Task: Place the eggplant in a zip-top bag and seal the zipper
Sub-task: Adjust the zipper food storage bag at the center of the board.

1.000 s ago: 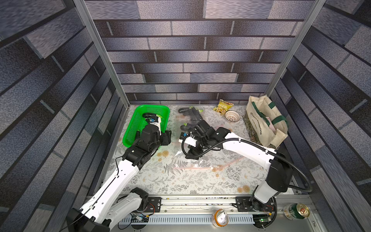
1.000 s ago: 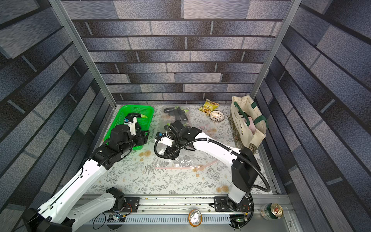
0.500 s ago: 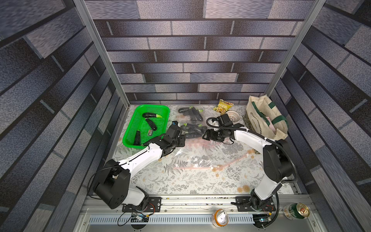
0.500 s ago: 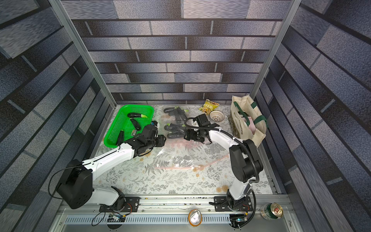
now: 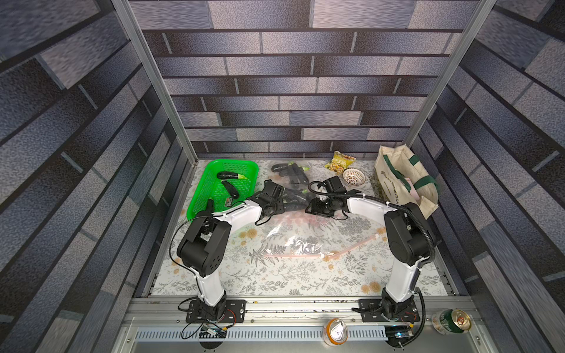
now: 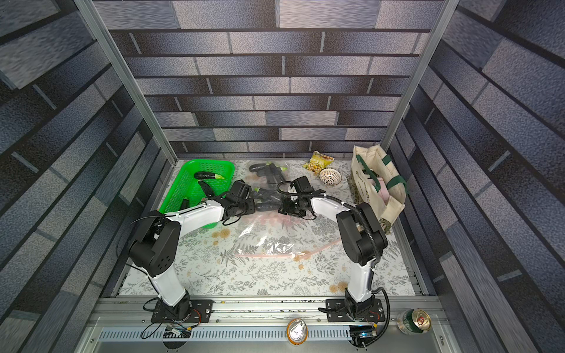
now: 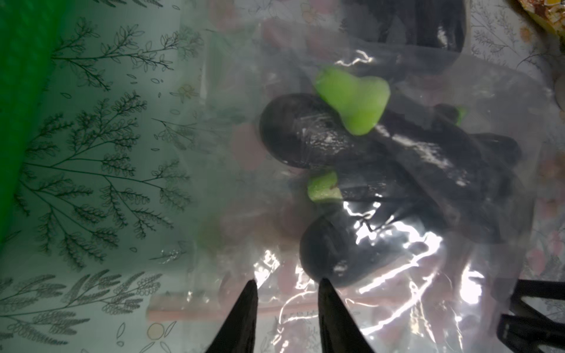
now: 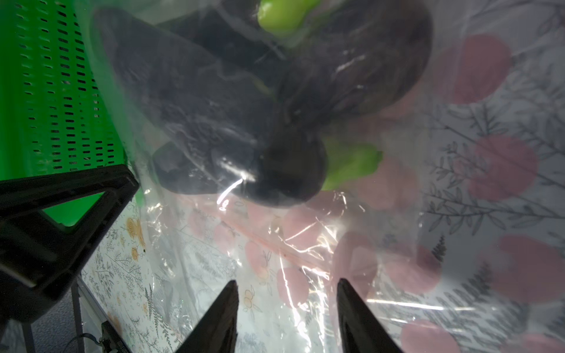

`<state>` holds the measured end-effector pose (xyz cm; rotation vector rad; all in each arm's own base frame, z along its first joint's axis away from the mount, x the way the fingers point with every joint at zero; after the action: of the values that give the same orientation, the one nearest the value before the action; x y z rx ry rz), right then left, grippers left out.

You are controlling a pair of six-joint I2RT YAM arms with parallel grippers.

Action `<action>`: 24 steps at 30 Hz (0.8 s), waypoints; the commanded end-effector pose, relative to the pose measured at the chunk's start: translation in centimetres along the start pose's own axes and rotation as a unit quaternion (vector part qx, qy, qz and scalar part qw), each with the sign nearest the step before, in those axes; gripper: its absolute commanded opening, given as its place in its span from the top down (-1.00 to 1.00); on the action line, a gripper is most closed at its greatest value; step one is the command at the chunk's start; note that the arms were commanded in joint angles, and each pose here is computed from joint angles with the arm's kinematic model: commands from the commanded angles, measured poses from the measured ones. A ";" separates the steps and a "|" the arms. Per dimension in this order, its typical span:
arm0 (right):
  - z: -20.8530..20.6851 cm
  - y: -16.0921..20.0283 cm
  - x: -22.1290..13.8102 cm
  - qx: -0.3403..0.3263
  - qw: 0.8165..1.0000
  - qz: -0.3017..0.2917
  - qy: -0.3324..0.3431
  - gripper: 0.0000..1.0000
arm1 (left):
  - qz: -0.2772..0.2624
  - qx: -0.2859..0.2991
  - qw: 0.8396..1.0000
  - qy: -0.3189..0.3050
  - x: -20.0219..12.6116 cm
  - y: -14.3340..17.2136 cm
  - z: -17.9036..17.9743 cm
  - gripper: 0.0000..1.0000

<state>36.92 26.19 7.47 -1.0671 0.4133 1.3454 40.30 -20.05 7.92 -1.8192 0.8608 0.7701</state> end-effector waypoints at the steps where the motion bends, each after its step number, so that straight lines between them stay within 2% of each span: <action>1: 0.8 -1.3 0.9 0.000 1.000 -0.013 -0.016 -0.02 | -0.002 -0.010 1.000 -0.021 0.7 -1.4 0.9 0.29; 10: 2.9 -4.0 2.9 -0.007 0.999 -0.032 -0.041 -0.03 | -0.014 -0.023 0.999 -0.025 2.8 -5.1 2.0 0.29; 13: 3.6 -5.3 2.1 -0.015 0.998 -0.051 -0.045 -0.14 | -0.027 -0.018 0.999 -0.020 2.2 -6.4 1.3 0.22; 16: 4.8 -6.5 -1.2 -0.029 0.995 -0.089 -0.044 -0.25 | -0.043 -0.015 0.999 -0.002 0.0 -7.2 -0.2 0.13; 20: 4.1 -5.9 -5.3 -0.026 0.992 -0.119 -0.027 -0.33 | -0.062 0.009 0.998 0.026 -3.6 -5.9 -3.2 0.10; 24: 1.2 -3.1 -5.7 0.016 0.995 -0.100 -0.009 -0.32 | -0.048 0.034 0.997 0.051 -4.8 -2.2 -5.8 0.11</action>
<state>38.82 26.24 15.99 -1.0623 0.2088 1.1749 42.45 -22.47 14.39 -1.8606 0.8217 0.6069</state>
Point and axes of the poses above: each gripper's point midway between its finger pads, its own x axis out along the fingers, its own z axis along the line the jaws close on, y = z × x, the point moved 1 cm from there along -x, back along the fingers, and after that the axes turned 9 degrees about -x, right-handed, at the moved point
